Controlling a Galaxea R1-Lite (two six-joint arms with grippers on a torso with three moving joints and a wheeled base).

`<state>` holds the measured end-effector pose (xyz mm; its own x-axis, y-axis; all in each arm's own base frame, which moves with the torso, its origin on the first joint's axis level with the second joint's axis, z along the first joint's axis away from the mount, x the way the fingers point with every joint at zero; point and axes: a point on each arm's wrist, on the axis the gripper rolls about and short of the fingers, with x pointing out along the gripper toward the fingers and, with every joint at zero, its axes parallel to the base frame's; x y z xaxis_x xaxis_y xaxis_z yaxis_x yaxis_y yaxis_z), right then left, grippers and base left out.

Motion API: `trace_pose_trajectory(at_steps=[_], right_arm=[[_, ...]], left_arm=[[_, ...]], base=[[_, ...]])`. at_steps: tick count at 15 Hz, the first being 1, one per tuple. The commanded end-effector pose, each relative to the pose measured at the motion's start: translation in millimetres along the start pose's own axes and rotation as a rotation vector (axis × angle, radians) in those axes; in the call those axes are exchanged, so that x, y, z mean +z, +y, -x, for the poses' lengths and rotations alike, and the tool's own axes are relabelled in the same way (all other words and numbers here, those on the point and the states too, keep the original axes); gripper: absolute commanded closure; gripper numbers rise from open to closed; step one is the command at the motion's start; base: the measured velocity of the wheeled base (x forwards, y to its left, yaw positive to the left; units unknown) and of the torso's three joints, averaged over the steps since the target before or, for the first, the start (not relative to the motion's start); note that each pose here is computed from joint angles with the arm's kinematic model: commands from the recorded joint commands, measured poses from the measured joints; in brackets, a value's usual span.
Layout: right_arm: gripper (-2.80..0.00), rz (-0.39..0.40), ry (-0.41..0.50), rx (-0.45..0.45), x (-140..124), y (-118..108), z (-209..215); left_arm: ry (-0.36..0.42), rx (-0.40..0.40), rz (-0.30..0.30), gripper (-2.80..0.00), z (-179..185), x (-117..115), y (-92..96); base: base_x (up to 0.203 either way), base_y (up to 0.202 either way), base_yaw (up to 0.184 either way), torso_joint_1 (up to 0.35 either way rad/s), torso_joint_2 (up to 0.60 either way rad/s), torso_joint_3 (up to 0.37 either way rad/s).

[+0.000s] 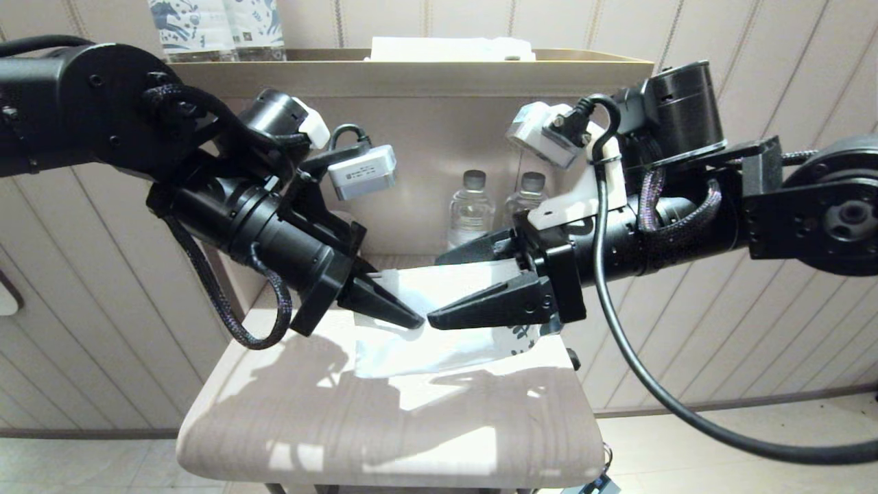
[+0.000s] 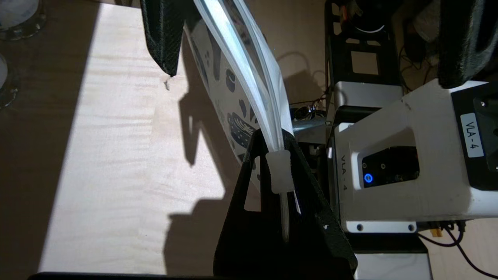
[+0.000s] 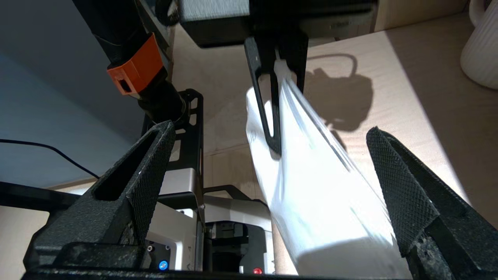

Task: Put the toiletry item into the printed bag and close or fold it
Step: Hand it to the other hand

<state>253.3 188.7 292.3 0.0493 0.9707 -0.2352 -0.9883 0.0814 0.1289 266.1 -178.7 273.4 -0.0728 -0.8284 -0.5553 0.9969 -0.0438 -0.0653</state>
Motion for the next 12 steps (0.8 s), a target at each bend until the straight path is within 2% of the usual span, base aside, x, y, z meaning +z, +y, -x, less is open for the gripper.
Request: trace_pose_trajectory(at_steps=[1,4,9,12], right_arm=[[-2.8,0.031,-0.022,0.0,8,6,6],[-2.8,0.05,-0.032,-0.001,15,9,11],[-2.8,0.008,0.016,0.024,20,1,0],[-2.8,-0.002,0.029,0.039,19,-1,-8]], left_arm=[[0.003,-0.022,-0.002,0.0,-6,0,-1.0],[0.01,-0.025,0.0,0.0,-5,-3,-6.6],[0.023,-0.017,-0.013,0.0,-7,-4,-8.4],[0.014,-0.006,-0.017,0.0,-12,-15,-9.6]], base=[[0.0,0.0,0.0,0.0,0.0,0.0],[0.0,0.0,0.0,0.0,0.0,0.0],[0.0,0.0,0.0,0.0,0.0,0.0],[0.0,0.0,0.0,0.0,0.0,0.0]])
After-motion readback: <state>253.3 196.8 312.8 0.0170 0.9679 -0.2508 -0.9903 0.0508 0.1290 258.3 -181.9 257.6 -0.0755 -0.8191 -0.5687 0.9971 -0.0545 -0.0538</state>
